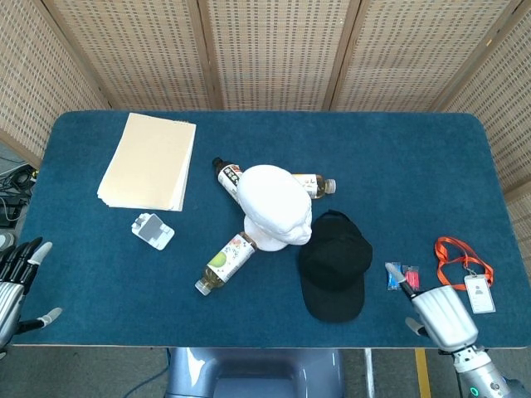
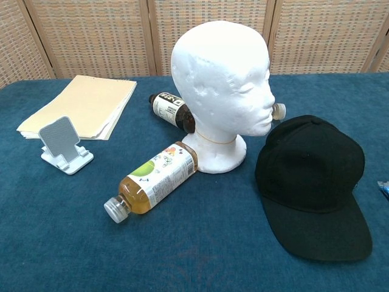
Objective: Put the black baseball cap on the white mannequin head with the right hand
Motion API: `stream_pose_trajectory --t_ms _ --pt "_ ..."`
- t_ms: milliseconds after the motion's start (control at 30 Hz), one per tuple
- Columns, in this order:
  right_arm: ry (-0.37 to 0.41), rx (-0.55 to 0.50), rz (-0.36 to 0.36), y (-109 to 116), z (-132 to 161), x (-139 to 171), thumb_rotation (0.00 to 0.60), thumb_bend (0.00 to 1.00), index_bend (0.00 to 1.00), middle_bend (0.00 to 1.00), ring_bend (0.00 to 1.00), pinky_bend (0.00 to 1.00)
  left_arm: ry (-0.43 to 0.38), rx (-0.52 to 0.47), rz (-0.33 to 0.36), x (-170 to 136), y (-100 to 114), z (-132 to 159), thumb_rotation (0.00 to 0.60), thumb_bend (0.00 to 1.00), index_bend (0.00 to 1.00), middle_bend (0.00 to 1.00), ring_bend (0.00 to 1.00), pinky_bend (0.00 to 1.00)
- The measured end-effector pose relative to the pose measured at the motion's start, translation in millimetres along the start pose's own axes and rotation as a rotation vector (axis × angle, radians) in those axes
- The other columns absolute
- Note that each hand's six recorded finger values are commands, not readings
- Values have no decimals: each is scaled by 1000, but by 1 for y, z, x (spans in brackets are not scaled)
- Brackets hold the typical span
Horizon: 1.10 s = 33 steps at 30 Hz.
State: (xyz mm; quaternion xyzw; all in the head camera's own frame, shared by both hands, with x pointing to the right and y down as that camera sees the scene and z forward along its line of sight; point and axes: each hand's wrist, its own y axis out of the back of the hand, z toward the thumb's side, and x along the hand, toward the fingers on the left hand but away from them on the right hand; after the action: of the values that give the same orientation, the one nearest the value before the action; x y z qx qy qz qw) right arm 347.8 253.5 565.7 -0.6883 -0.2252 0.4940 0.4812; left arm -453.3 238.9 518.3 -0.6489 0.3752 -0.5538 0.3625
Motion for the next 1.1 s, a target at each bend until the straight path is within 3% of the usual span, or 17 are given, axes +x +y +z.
stream_pose_trajectory --t_ms 133,333,433,600,1000,1100 --pt "176 43 68 -23 22 -15 600 0 1 926 1000 1000 12 5 -14 4 -4 -1 600 0 0 0 0 0" --pt "394 87 79 -42 60 -31 600 0 86 962 1000 1000 41 10 -38 14 -10 -6 600 0 0 0 0 0" --pt "452 88 93 -51 73 -40 600 0 115 970 1000 1000 49 10 -45 17 -11 -8 600 0 0 0 0 0" --pt "470 84 105 -60 84 -52 600 0 197 981 1000 1000 56 5 -47 19 -11 -9 600 0 0 0 0 0" --pt "504 182 98 -76 99 -72 600 97 212 982 1000 1000 56 2 -42 18 -10 -9 600 0 0 0 0 0" --pt "504 183 104 -81 104 -75 600 167 219 982 1000 1000 59 5 -40 19 -9 -10 600 0 0 0 0 0"
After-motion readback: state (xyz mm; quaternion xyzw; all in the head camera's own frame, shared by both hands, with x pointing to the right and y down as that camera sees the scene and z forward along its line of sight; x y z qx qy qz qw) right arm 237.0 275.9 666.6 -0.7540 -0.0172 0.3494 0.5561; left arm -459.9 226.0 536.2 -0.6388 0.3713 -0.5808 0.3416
